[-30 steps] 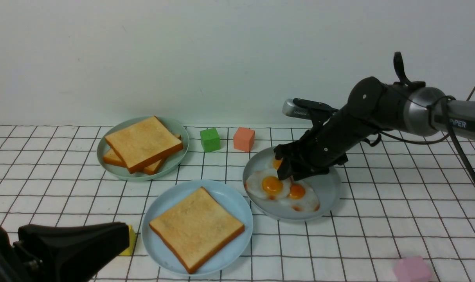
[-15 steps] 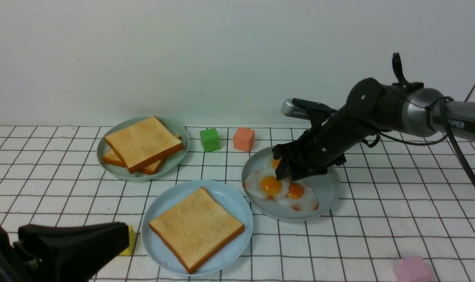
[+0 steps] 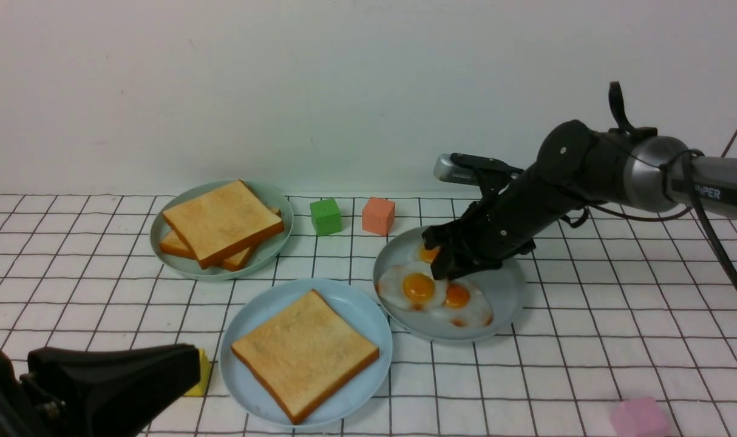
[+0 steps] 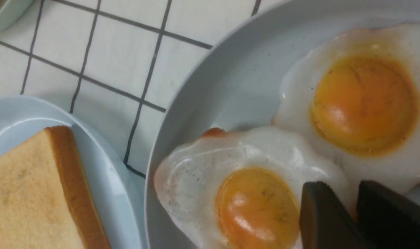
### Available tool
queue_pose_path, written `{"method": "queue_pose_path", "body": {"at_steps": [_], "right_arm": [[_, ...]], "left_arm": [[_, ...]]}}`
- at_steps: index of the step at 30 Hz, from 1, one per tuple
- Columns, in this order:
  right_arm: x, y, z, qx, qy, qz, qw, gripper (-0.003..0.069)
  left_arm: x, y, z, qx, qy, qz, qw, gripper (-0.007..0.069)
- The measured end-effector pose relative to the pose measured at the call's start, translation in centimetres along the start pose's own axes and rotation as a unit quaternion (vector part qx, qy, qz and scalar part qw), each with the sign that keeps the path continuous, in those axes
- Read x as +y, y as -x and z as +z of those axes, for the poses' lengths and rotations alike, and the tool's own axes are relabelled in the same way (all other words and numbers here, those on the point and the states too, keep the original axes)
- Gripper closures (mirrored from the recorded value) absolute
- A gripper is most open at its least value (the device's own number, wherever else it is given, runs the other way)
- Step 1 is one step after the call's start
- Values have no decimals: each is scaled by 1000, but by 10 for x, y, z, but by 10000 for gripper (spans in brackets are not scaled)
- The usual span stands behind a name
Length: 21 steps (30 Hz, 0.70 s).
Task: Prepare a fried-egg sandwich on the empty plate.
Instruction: Use the right arm to grab a fried egg, then use the right arm to place the fried egg on the slice of bread in the middle
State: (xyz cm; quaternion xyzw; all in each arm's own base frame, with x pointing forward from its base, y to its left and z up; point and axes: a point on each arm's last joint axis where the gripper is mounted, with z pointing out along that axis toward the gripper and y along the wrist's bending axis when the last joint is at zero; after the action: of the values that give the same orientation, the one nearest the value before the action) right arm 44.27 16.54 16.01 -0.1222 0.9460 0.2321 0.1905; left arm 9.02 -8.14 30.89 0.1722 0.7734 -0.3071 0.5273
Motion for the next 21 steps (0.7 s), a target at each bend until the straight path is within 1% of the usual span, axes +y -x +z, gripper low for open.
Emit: {"method": "queue_pose_path", "body": {"at_steps": [8, 11, 16, 21], "right_arm": [[4, 2, -7, -5, 4, -5, 1000, 568], [7, 3, -14, -6, 7, -8, 1000, 573], [10, 7, -43, -5, 17, -11, 1000, 582], [21, 12, -92, -17, 32, -21, 999, 582]], "left_arm": [[0, 0, 0, 0, 0, 0, 1000, 615], [0, 0, 0, 0, 0, 0, 1000, 613], [0, 0, 0, 0, 0, 0, 1000, 608], [1, 0, 0, -1, 5, 16, 1000, 606]]}}
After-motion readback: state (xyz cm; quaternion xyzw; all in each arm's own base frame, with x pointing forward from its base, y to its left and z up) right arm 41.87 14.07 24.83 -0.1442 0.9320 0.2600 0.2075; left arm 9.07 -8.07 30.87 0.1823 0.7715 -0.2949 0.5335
